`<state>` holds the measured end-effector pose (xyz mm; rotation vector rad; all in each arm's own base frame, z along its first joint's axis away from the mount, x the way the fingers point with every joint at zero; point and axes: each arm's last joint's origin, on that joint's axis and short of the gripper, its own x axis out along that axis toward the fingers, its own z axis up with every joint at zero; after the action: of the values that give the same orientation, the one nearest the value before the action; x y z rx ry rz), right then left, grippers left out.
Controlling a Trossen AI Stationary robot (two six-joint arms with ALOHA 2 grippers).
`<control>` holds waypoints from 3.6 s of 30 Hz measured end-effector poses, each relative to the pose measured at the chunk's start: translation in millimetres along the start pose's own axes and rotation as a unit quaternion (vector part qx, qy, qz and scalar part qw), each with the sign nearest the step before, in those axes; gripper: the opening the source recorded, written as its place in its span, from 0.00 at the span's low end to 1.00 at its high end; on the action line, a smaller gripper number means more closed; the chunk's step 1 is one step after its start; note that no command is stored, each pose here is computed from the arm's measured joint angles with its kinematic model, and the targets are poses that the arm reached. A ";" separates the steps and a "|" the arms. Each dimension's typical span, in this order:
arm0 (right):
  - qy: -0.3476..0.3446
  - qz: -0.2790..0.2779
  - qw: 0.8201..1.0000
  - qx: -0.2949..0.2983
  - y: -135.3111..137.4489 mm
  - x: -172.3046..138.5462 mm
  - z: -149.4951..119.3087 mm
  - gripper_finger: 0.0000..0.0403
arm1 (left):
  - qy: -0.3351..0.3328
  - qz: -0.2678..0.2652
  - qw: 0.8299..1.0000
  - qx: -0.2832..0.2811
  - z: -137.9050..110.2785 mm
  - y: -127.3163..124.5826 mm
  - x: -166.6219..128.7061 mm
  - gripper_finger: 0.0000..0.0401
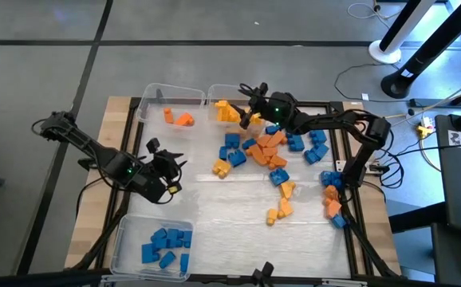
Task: Sort blocks
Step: Put the yellow game piece into the top right transparent bin
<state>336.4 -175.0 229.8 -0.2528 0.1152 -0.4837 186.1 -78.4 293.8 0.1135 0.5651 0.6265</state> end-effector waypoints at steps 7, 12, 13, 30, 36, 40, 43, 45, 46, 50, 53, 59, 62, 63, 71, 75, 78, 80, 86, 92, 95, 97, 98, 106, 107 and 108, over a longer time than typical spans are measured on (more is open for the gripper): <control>-0.041 0.041 0.998 -0.027 -4.0 -12.5 24.8 0.73 | -0.018 -0.005 0.999 -0.035 8.3 -1.3 13.1 0.27; -0.065 0.098 0.992 -0.053 -7.3 -31.1 49.4 0.72 | -0.019 -0.088 0.996 -0.004 16.0 -7.8 34.7 0.27; -0.068 0.117 0.989 -0.053 -7.4 -35.3 53.7 0.72 | -0.019 -0.107 0.994 0.007 17.3 -8.6 39.1 0.27; -0.014 0.337 0.940 -0.048 58.6 -89.5 86.9 0.72 | 0.001 -0.129 0.981 0.146 25.4 8.8 129.0 0.35; -0.006 0.336 0.940 -0.064 78.4 -112.4 101.8 0.72 | 0.046 -0.133 0.973 0.182 11.8 14.1 167.6 0.49; 0.026 0.348 0.934 -0.082 94.3 -125.0 101.3 0.72 | 0.080 -0.179 0.961 0.197 -1.7 13.8 189.5 0.53; 0.063 0.357 0.927 -0.096 106.8 -132.9 96.8 0.72 | 0.097 -0.212 0.949 0.213 -11.2 11.0 202.0 0.53; 0.087 0.353 0.925 -0.109 113.9 -138.0 94.0 0.72 | 0.103 -0.220 0.944 0.225 -16.2 8.4 208.2 0.53; 0.101 0.350 0.924 -0.117 117.6 -141.1 92.4 0.72 | 0.102 -0.221 0.942 0.231 -17.5 7.1 210.6 0.53; 0.137 0.326 0.923 -0.150 129.4 -150.7 88.7 0.72 | 0.096 -0.228 0.935 0.253 -20.9 3.0 216.2 0.53; 0.145 0.320 0.922 -0.163 135.7 -156.0 88.6 0.72 | 0.085 -0.265 0.929 0.245 -22.0 -1.0 218.6 0.52; 0.142 0.322 0.920 -0.173 143.3 -161.9 90.2 0.72 | 0.087 -0.291 0.921 0.243 -26.6 -5.3 223.2 0.52; 0.144 0.322 0.919 -0.177 145.0 -163.7 89.9 0.72 | 0.089 -0.291 0.921 0.244 -28.2 -6.2 224.9 0.52; 0.145 0.322 0.919 -0.177 144.9 -163.7 89.7 0.72 | 0.092 -0.291 0.920 0.244 -29.0 -6.3 225.0 0.52; 0.145 0.322 0.919 -0.175 144.7 -163.5 89.7 0.72 | 0.092 -0.291 0.918 0.254 -30.0 -3.9 227.5 0.52; 0.147 0.322 0.919 -0.175 144.7 -163.6 89.4 0.72 | 0.098 -0.286 0.920 0.249 -30.9 1.2 229.9 0.52; 0.149 0.323 0.918 -0.176 144.6 -163.8 89.0 0.72 | 0.106 -0.284 0.921 0.246 -33.8 3.1 233.6 0.52; 0.149 0.323 0.918 -0.176 144.7 -163.7 88.9 0.72 | 0.109 -0.292 0.919 0.240 -36.3 2.3 236.7 0.52; 0.153 0.324 0.917 -0.178 144.6 -164.1 88.2 0.72 | 0.109 -0.307 0.914 0.244 -41.0 -2.9 243.3 0.52; 0.155 0.325 0.916 -0.179 144.6 -164.3 87.6 0.72 | 0.112 -0.305 0.915 0.239 -39.6 -1.9 241.0 0.52; 0.155 0.325 0.916 -0.180 144.6 -164.3 87.6 0.72 | 0.121 -0.302 0.919 0.223 -35.7 -2.8 240.6 0.52; 0.156 0.325 0.915 -0.180 144.5 -164.4 87.4 0.72 | 0.124 -0.301 0.921 0.215 -35.0 -4.1 239.9 0.52; 0.156 0.325 0.915 -0.180 144.5 -164.4 87.3 0.72 | 0.124 -0.301 0.921 0.215 -34.9 -5.4 239.3 0.52; 0.165 0.327 0.912 -0.184 144.3 -165.2 85.6 0.72 | 0.111 -0.309 0.917 0.228 -32.8 -18.5 231.9 0.52; 0.165 0.327 0.912 -0.184 144.3 -165.2 85.6 0.72 | 0.110 -0.309 0.916 0.230 -32.3 -19.1 230.6 0.52; 0.166 0.327 0.912 -0.184 144.3 -165.3 85.5 0.72 | 0.109 -0.310 0.916 0.230 -31.9 -19.9 229.4 0.52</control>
<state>269.7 44.7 281.7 -0.4783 0.6077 0.1783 332.1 37.3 154.7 0.2953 0.9100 -0.1274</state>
